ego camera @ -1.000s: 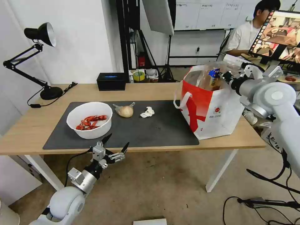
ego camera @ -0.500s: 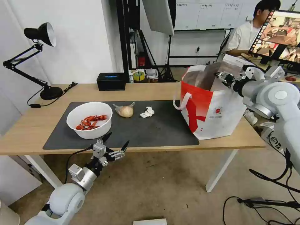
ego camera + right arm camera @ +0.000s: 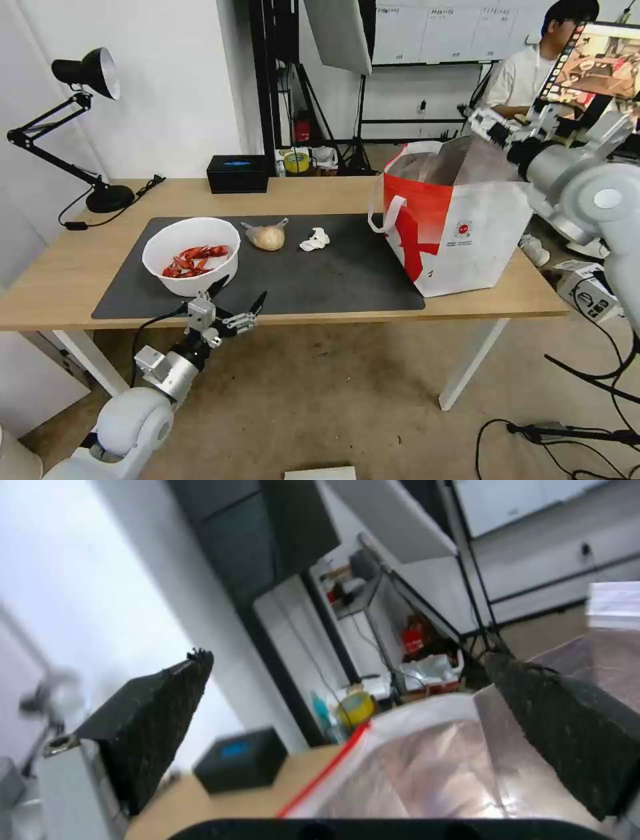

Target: Pick up the trash from the table and place it into the takeout bag.

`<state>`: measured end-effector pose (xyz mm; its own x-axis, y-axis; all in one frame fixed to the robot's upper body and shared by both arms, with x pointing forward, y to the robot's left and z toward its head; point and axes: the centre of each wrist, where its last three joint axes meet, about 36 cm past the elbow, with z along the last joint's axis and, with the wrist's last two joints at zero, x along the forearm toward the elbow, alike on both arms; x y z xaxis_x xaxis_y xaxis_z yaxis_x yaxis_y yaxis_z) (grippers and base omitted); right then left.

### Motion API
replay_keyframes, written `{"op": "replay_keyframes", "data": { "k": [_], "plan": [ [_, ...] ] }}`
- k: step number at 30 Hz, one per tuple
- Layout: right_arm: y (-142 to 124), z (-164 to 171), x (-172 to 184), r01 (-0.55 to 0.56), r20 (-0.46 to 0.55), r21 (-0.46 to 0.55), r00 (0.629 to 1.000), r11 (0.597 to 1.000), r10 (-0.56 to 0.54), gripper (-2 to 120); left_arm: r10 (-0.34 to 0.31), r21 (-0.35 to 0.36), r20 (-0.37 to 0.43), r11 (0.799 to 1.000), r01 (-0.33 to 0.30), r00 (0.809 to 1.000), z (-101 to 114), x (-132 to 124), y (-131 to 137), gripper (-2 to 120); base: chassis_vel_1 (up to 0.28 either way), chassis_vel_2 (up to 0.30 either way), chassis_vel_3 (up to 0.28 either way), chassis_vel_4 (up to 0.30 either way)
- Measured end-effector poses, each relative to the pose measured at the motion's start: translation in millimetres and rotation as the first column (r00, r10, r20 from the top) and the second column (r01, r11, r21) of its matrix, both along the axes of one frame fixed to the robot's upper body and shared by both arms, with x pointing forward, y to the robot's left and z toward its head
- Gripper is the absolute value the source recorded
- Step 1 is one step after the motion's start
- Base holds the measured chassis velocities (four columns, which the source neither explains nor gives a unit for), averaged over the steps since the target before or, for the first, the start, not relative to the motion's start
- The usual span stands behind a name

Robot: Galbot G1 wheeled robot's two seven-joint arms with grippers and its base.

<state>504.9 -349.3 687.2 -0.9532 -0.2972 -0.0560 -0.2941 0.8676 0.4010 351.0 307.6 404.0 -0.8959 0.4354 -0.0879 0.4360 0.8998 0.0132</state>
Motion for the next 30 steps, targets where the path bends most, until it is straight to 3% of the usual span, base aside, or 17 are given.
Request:
{"op": "replay_keyframes", "data": {
  "k": [3,4,7,10,18,26,30],
  "plan": [
    [3,-22,-35,-0.093,0.021,-0.128,0.995,0.987,0.096,100,0.027,0.002,0.0,1.0,-0.027,1.0,1,-2,8,100,0.0,0.0,0.0,0.0],
    [3,-22,-35,-0.093,0.021,-0.128,0.995,0.987,0.096,100,0.027,0.002,0.0,1.0,-0.027,1.0,1,-2,8,100,0.0,0.0,0.0,0.0],
    [6,-47,-63,-0.11,0.094,-0.271,0.986,0.956,0.141,100,0.044,0.006,0.001,0.999,-0.044,0.999,-1,-4,13,100,0.0,0.0,0.0,0.0],
    [14,-60,-83,-0.12,0.14,-0.323,0.975,0.939,0.173,100,0.059,0.013,0.006,0.998,-0.059,0.998,-3,-2,20,100,0.0,0.0,0.0,0.0],
    [35,-114,-126,-0.106,0.13,-0.315,0.98,0.943,0.154,100,0.105,0.018,0.005,0.994,-0.105,0.994,-2,-7,34,100,0.0,0.0,0.0,0.0],
    [32,-184,-150,-0.035,0.123,-0.391,0.988,0.92,0.09,100,0.136,0.014,-0.034,0.991,-0.135,0.99,-12,-23,39,100,0.0,0.0,0.0,0.0],
    [32,-217,-165,-0.021,0.081,-0.384,0.995,0.923,0.056,100,0.154,0.022,-0.056,0.988,-0.153,0.986,-20,-31,43,100,0.0,0.0,0.0,0.0]
  ]
}}
